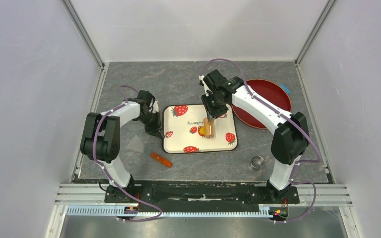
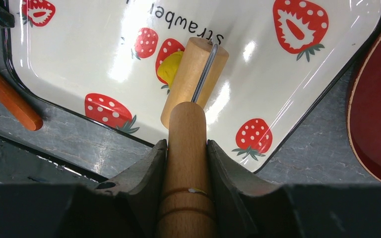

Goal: Roll out the dumpling wrappers from the dough

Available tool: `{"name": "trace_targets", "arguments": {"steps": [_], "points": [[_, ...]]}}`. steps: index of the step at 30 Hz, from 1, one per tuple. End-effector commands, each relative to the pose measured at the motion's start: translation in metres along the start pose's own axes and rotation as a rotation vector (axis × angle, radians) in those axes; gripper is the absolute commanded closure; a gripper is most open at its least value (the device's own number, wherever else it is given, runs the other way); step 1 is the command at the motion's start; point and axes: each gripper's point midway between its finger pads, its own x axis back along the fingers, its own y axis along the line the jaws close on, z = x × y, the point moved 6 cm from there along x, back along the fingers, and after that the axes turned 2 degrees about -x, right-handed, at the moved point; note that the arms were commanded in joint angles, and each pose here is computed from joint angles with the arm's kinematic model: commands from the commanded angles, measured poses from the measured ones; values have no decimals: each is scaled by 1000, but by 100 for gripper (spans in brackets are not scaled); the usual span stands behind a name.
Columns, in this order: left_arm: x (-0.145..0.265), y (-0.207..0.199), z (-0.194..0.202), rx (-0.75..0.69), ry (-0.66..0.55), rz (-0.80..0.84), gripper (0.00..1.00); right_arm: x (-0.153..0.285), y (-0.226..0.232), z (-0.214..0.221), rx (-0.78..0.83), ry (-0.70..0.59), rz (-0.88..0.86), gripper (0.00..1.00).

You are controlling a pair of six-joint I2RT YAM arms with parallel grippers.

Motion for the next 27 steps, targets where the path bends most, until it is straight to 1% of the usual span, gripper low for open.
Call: {"name": "trace_targets", "arguments": {"steps": [1, 14, 27], "points": [[-9, 1, 0, -25, 23, -4, 98, -24, 22, 12, 8, 56, -84, 100], [-9, 1, 1, -26, 27, -3, 98, -37, 25, 24, 19, 85, -63, 100], [-10, 0, 2, -27, 33, 0, 98, -46, 40, 31, 53, 113, -22, 100]]}}
